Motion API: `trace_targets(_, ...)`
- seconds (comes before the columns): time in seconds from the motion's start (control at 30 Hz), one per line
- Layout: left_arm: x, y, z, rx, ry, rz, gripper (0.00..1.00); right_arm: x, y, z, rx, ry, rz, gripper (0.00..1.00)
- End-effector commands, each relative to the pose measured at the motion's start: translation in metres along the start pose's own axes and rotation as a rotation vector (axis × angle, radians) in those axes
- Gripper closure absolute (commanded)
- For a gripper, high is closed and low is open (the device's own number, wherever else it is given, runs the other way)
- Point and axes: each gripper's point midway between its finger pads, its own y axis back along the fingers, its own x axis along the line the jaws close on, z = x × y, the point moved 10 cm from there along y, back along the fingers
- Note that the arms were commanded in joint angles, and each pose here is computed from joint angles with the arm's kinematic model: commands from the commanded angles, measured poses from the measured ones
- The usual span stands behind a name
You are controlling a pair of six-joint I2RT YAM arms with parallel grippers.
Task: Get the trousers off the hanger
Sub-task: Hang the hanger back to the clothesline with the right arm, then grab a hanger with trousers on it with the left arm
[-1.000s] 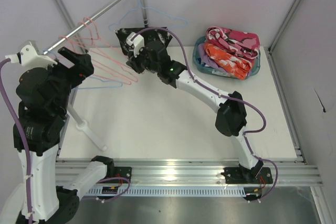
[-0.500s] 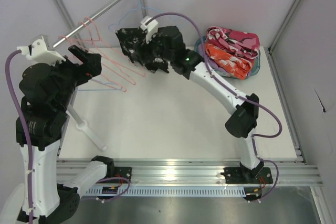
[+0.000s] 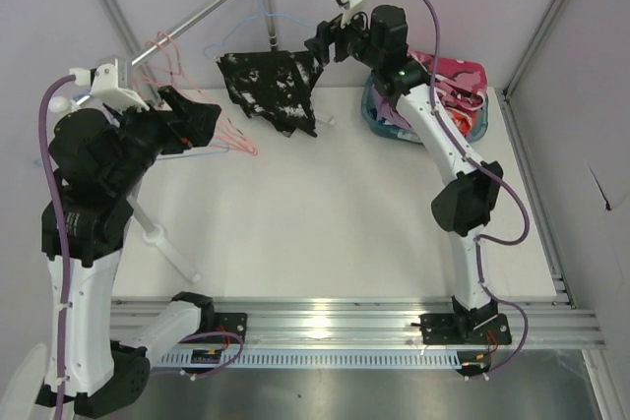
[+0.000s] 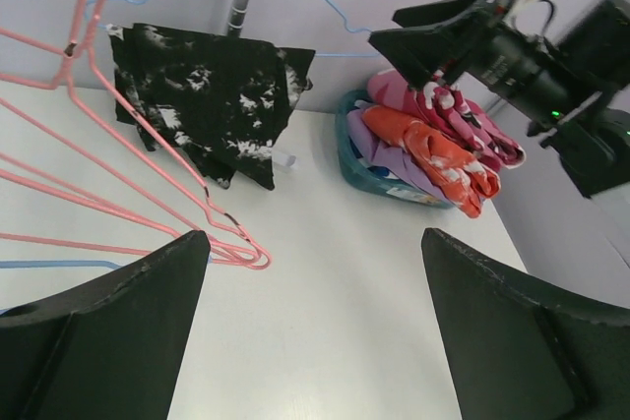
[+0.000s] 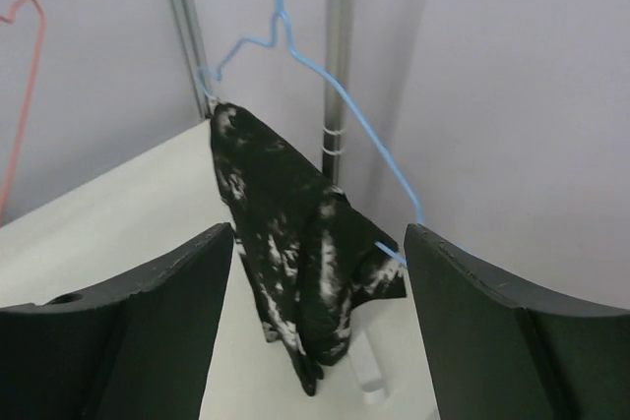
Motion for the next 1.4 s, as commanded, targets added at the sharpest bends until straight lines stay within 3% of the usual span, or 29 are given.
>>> trace_targets(0.0,-0.004,-0.003,0.001,0.0,-0.032,-0.075,0.05,-0.018,-0.01,0.0,-0.065,0.072,0.031,0.23)
trace_targets(0.27,0.001,-0.015,-0.01,0.054,-0.041,-0.08,0.04,-0.044,-0.023,-0.027,-0.07,0.352,0.111,0.23)
trace_targets(0.43,0.002,-0.025,-0.013,0.09,-0.035,-0.078,0.04,-0.069,-0.03,-0.041,-0.106,0.324,0.106,0.24)
trace_targets(1.03,0.01,-0.059,-0.026,0.17,-0.028,-0.064,0.04,-0.101,-0.032,-0.04,-0.213,0.493,0.048,0.23)
trace_targets(1.17,0.011,-0.064,-0.027,0.187,-0.029,-0.058,0.04,-0.124,-0.031,-0.058,-0.218,0.396,0.115,0.25)
trace_targets(1.37,0.01,-0.072,-0.025,0.209,-0.018,-0.063,0.04,-0.127,-0.03,-0.076,-0.166,0.379,0.147,0.27)
